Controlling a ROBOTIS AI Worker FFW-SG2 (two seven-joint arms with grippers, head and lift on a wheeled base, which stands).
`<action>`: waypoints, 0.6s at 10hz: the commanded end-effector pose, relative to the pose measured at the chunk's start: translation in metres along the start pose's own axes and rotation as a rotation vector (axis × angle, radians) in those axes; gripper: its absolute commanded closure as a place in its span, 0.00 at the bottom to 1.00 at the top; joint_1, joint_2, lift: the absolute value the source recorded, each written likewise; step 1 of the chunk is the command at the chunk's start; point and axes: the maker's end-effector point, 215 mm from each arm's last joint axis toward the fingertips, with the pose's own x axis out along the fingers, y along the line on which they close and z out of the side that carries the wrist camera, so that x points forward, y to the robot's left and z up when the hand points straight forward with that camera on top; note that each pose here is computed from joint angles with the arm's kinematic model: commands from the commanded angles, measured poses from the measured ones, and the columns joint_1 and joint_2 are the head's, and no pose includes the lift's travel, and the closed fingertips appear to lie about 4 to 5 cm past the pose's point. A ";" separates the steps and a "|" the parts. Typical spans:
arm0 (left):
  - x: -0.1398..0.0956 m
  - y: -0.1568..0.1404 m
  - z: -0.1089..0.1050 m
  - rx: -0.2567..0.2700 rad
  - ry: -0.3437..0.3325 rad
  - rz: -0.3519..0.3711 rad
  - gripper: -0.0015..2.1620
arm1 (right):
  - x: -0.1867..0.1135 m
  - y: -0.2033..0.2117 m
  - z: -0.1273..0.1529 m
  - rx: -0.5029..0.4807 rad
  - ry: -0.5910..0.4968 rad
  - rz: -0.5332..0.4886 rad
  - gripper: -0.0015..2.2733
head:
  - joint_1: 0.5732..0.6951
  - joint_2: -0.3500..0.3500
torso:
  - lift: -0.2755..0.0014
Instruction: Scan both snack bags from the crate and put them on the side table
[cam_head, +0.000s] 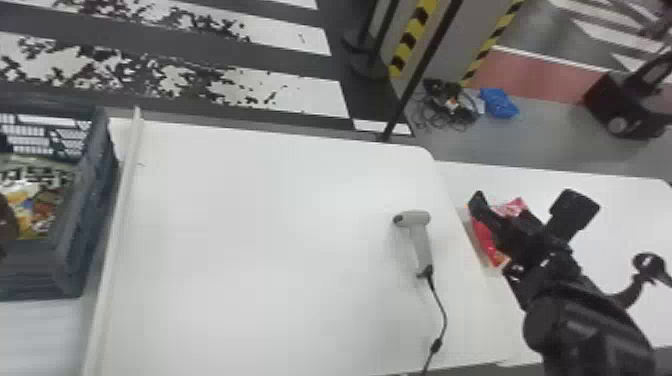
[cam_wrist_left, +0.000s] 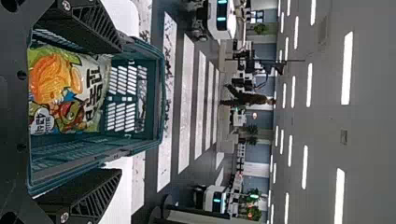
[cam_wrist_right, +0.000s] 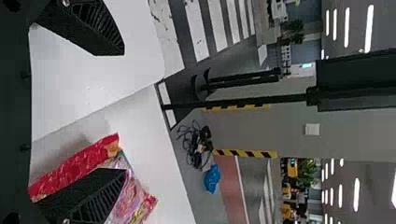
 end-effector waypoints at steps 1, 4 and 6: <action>0.000 -0.001 0.002 0.001 -0.004 0.000 0.04 | -0.028 0.071 0.010 -0.046 -0.074 0.094 0.01 | 1.00 0.00 | 0.68; -0.001 -0.004 0.002 0.001 -0.003 -0.005 0.04 | -0.093 0.177 0.008 -0.123 -0.198 0.227 0.01 | 1.00 0.21 | 0.68; -0.001 -0.009 0.000 -0.001 0.001 -0.012 0.04 | -0.133 0.228 -0.002 -0.117 -0.264 0.304 0.02 | 1.00 0.35 | 0.68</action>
